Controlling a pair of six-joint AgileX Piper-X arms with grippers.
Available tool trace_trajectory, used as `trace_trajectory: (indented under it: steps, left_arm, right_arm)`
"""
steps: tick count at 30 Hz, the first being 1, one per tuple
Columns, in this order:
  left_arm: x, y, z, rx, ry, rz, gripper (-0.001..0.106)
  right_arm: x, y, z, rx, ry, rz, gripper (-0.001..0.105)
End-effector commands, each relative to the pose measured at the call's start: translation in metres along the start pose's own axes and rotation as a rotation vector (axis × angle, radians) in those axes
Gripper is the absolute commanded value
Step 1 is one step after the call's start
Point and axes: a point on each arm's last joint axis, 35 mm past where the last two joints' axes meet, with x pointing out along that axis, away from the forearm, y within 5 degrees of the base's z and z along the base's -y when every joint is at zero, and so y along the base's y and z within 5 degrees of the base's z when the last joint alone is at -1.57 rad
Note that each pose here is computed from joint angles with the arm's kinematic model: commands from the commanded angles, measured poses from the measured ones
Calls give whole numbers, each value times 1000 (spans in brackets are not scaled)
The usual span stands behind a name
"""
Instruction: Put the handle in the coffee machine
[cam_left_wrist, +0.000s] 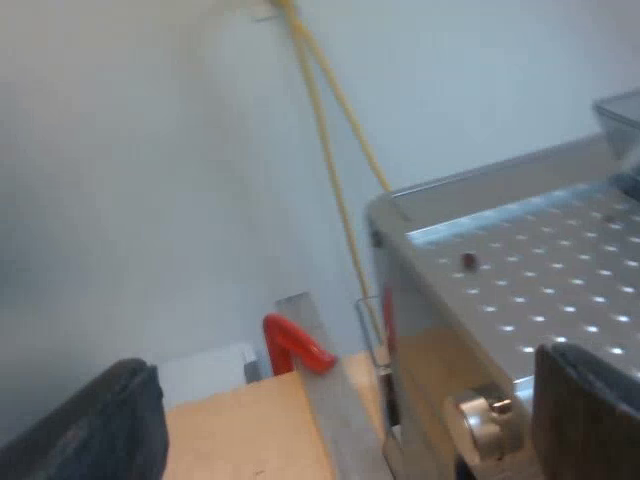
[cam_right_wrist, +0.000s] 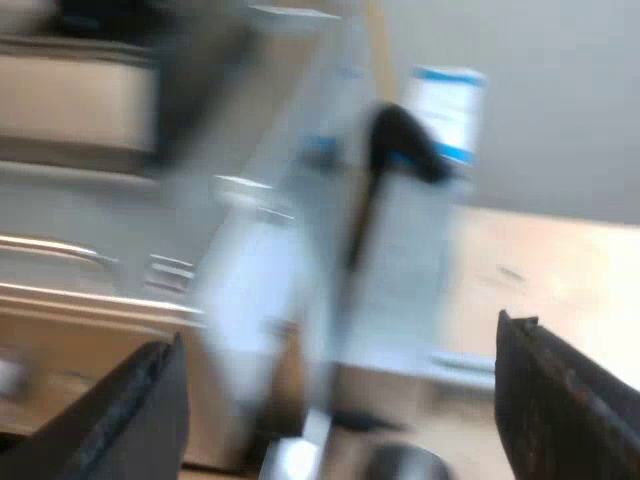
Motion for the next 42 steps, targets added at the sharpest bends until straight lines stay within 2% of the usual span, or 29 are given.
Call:
trace_trajectory:
  steps: [1, 6, 8, 10, 13, 19, 23, 26, 29, 34, 37, 42]
  left_arm:
    - [-12, 1, -3, -84, 30, 59, 76]
    - [-24, -7, -16, -119, 113, 41, 76]
    - [-30, -11, -21, -120, 116, 40, 76]
    - [-37, -17, -27, -115, 101, -6, 76]
    - [-44, -23, -36, -112, 94, -44, 76]
    - [-67, -33, -67, -85, 58, 61, 76]
    - [-73, -38, -85, -68, 59, 50, 76]
    - [-76, -40, -103, -35, 74, 41, 76]
    - [-81, -43, -123, -36, 101, 40, 76]
    - [-93, -50, -159, -40, 159, 35, 76]
    - [-88, -47, -173, -62, 223, 32, 76]
    - [-87, -46, -183, -96, 293, 27, 76]
  right_arm:
    - [-24, -29, -19, 22, 105, -70, 66]
    - [-38, -47, -48, 85, 195, -199, 66]
    - [-42, -49, -59, 138, 210, -239, 66]
    - [-47, -50, -75, 194, 218, -288, 66]
    - [-53, -47, -94, 210, 231, -321, 66]
    - [-77, -39, -115, 219, 162, -346, 66]
    - [-97, -33, -127, 222, 137, -359, 66]
    - [-114, -28, -139, 203, 154, -359, 66]
    - [-131, -24, -149, 176, 141, -388, 66]
    - [-139, -24, -155, 151, 235, -419, 66]
    - [-135, -22, -160, 140, 274, -416, 66]
    - [-134, -22, -160, 141, 269, -415, 66]
